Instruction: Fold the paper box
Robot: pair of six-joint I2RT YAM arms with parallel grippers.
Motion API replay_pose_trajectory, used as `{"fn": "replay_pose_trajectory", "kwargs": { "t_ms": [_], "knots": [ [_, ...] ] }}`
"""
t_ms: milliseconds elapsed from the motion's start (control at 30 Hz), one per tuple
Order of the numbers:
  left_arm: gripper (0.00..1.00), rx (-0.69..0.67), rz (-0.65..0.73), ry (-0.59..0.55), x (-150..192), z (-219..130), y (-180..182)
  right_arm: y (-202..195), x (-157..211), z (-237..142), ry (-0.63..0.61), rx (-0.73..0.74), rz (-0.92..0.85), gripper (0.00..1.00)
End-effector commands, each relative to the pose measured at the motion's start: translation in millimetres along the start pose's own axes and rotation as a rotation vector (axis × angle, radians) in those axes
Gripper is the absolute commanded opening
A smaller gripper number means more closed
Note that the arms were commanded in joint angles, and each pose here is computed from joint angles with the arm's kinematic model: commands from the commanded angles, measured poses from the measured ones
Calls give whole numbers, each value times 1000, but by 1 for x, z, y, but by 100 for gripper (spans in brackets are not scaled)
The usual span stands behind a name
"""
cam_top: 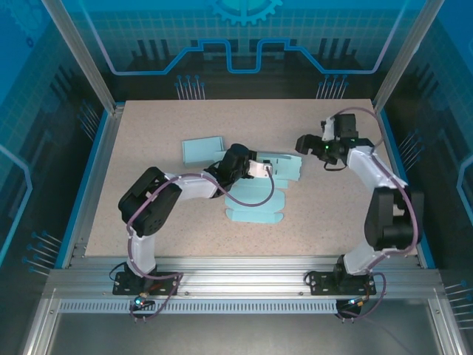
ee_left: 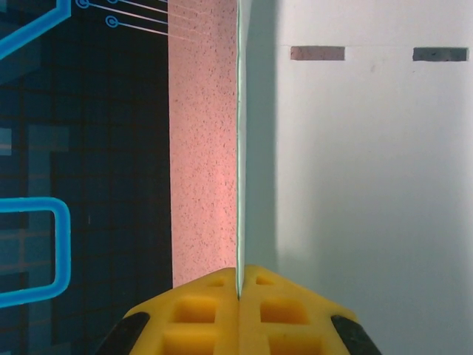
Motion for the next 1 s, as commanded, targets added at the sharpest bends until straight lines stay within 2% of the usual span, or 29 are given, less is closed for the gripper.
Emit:
{"fn": "replay_pose_trajectory", "kwargs": {
  "t_ms": [0,33,67,300,533,967],
  "knots": [
    [0,-16,31,24,-5,4,6,19,11,-33,-21,-12,-20,78],
    [0,-23,28,28,-5,4,7,25,13,-40,-27,-34,-26,70],
    [0,-29,28,29,-6,4,8,31,15,-44,-26,-65,-28,66],
    [0,-106,61,46,-12,13,11,67,18,-24,66,-217,-39,65],
    [0,-191,77,51,-17,16,14,78,9,20,139,-197,-33,63],
    [0,-200,67,60,-16,20,9,67,23,70,251,-178,47,60]
  ]
}}
Point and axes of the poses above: each hand's point on the last joint's axis, 136 mm out from that joint toward the fingers, its own z axis out along the fingers, its own y axis along the line the jaws close on, x = y × z, the point moved 8 cm from there along -z, back along the fingers, and after that the axes turned 4 degrees about z, right-handed, at the moved point
